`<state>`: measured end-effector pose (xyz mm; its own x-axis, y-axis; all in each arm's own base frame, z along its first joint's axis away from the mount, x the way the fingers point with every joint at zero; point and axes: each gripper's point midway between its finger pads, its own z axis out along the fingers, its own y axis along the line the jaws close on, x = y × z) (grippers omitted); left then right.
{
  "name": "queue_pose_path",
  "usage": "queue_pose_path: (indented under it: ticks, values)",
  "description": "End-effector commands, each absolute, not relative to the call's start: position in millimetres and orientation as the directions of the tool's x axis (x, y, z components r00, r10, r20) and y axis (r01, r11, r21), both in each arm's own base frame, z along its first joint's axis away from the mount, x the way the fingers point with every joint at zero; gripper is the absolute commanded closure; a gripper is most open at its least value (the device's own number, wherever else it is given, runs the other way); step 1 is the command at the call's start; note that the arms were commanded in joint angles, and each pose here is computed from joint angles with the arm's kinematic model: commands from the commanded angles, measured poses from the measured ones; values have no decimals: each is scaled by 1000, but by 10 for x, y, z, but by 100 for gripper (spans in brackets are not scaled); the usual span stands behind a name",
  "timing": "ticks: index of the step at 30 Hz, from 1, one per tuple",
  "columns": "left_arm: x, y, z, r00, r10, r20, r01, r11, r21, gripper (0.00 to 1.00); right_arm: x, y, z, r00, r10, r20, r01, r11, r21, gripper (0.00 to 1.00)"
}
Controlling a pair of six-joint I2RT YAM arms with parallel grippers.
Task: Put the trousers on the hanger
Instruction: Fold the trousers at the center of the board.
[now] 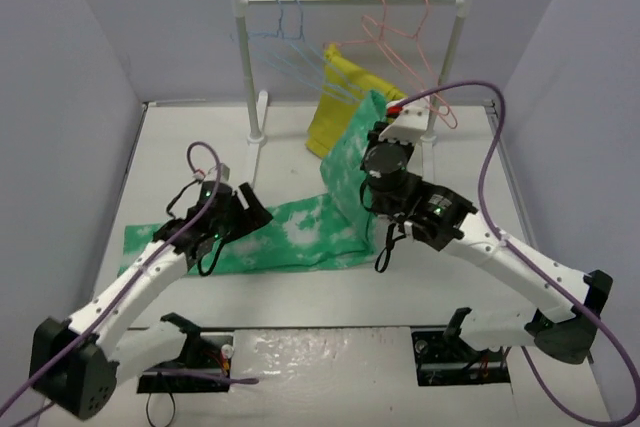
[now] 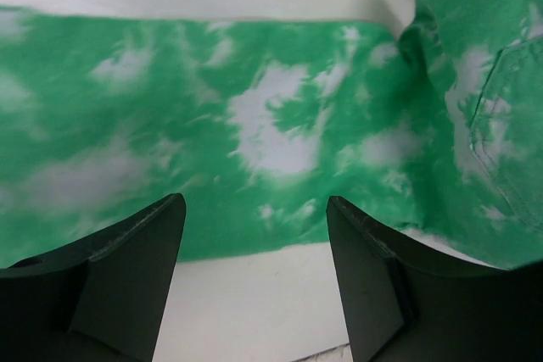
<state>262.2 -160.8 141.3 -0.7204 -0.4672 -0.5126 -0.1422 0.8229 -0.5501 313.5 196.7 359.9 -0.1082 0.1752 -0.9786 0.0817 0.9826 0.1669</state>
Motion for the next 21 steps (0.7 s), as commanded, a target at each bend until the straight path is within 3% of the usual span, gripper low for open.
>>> queue_pose_path:
  ticks: [1,13,21]
  values:
    - [3241,-2243,1725,-599,-548,-584,-8,734,-680,36,3074,1575,4001,7,266,-964,156,952,263,100]
    - [3545,-3590,917,-693,-510,-509,9,700,-714,36,2860,1038,4414,59,161,-985,213,962,170,100]
    - [3423,-4723,979,-777,-446,-445,88,623,-777,36,2838,494,4721,96,70,-993,340,935,99,100]
